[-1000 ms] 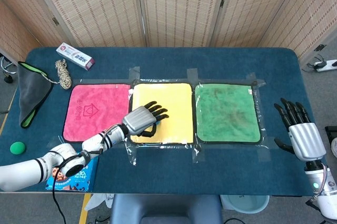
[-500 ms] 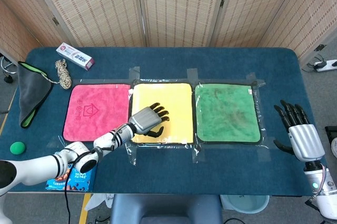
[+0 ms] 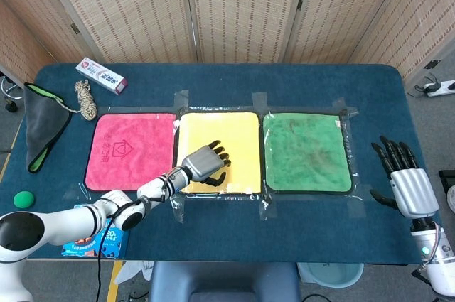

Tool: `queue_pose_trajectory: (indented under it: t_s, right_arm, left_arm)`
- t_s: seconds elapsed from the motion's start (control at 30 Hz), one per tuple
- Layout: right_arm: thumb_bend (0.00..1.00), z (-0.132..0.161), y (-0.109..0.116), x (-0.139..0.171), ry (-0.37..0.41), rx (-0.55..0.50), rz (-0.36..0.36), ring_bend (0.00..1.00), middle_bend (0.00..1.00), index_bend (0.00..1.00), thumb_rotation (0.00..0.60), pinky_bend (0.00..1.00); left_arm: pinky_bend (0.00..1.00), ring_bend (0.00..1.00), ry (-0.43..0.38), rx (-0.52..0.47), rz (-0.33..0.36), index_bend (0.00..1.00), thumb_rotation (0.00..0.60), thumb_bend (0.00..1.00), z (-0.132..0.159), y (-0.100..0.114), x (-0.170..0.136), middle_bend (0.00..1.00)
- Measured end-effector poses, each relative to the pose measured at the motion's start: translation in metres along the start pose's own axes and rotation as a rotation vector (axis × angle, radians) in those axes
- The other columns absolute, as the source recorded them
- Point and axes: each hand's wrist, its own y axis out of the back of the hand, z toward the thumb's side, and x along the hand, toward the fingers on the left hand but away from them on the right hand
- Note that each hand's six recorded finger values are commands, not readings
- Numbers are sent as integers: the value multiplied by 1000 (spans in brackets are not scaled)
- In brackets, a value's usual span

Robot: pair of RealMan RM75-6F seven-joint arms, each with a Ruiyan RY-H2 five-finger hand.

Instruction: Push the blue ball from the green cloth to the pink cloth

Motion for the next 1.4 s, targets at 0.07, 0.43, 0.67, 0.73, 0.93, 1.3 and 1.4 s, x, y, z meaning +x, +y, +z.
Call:
queue_pose_trajectory:
  t_s: [0.07,0.43,0.67,0.73,0.93,1.3,1.4]
  right_arm:
    - [217,-1,0,0,-2,-1,1,22,0,0,600,4]
    - [217,-2,-1,2,-8,-8,4,18,0,0,600,4]
    - [217,-3,-3,2,-10,-12,5,13,0,0,600,4]
    - [218,-3,-3,2,-10,-13,4,12,0,0,600,4]
    - [218,-3,-2,2,-11,-15,1,10,0,0,600,4]
    - [217,-1,-1,2,-11,-21,-6,9,0,0,600,4]
    - [217,0,-1,1,-9,-23,-8,9,0,0,600,4]
  left_arm:
    - [0,141,0,16,-5,275,0,668,1,-2,1,216]
    - [0,164,18,93,-20,306,0,668,-3,-10,6,258]
    - [0,201,35,136,-37,353,0,668,-10,-16,5,300]
    - [0,209,43,146,-41,362,0,668,-13,-17,3,311]
    - [0,223,64,178,-49,387,0,668,-25,-19,-5,330]
    - [0,224,124,246,-100,402,0,669,-60,-33,-30,333]
    - [0,224,153,238,-107,403,0,668,-72,-36,-37,333]
